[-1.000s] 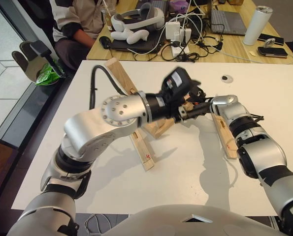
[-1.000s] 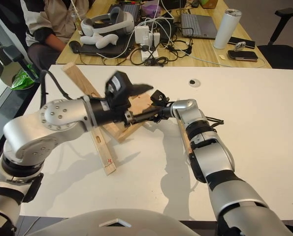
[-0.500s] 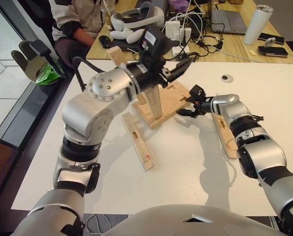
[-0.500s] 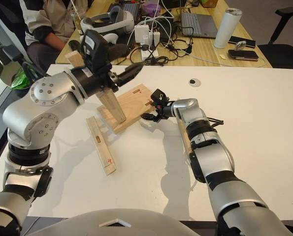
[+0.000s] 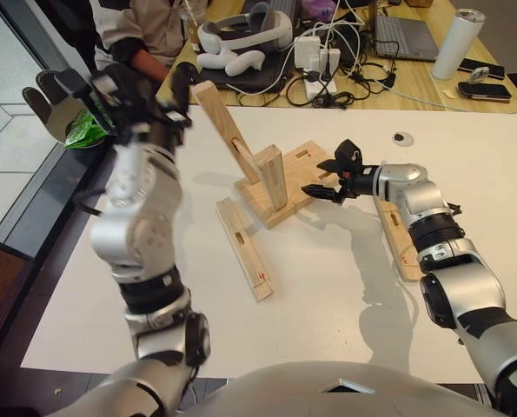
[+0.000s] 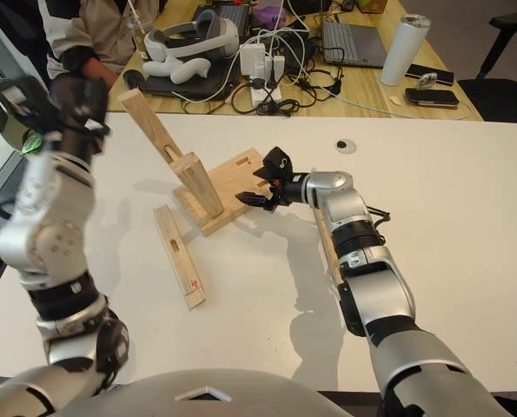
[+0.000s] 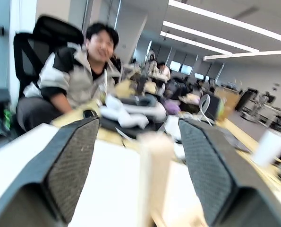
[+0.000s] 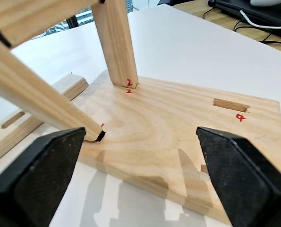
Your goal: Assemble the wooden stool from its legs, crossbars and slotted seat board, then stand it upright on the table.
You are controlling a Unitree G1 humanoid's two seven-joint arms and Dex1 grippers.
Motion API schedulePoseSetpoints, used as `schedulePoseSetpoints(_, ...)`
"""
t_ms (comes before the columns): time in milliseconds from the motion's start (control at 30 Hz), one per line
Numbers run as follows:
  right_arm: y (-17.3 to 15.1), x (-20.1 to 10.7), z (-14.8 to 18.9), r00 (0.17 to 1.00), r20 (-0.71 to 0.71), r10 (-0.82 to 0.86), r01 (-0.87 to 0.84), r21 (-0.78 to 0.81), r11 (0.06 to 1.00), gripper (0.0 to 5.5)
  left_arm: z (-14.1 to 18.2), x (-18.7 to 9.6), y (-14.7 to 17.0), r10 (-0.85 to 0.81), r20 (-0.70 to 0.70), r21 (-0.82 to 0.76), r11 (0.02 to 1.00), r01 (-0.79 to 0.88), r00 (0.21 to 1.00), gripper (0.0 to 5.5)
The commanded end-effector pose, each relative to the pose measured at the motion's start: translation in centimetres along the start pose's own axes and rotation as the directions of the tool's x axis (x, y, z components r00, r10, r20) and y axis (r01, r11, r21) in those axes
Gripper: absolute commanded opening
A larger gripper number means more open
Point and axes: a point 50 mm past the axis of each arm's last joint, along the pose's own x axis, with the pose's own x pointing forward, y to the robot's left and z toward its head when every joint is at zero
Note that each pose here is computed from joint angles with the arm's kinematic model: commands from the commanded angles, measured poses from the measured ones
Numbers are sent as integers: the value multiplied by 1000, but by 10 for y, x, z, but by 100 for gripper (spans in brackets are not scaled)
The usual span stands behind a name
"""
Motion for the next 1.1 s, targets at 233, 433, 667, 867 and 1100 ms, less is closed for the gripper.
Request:
schedulePoseSetpoints(233, 12, 7, -76, 940, -335, 64, 25, 255, 967, 440, 12, 4, -10, 36, 65, -11, 999, -36, 997, 312)
schedulePoseSetpoints(433, 20, -47, -47, 903, -187, 386, -313, 326, 892, 440, 36, 5, 22, 135, 161, 14, 990, -139, 978, 312)
schedulePoseSetpoints(667, 90, -92, 6, 768, -38, 640, -607, 278, 745, 440, 47, 3, 41, 191, 209, 40, 978, -204, 959, 312)
schedulePoseSetpoints(867, 31, -20, 9, 994, -39, 98, -95, 80, 992, 440, 47, 6, 37, 174, 216, 36, 982, -186, 961, 312)
schedulePoseSetpoints(1100, 10, 12, -42, 943, -323, -84, 144, 166, 976, 440, 56, 10, 36, 153, 233, 53, 984, -170, 960, 312)
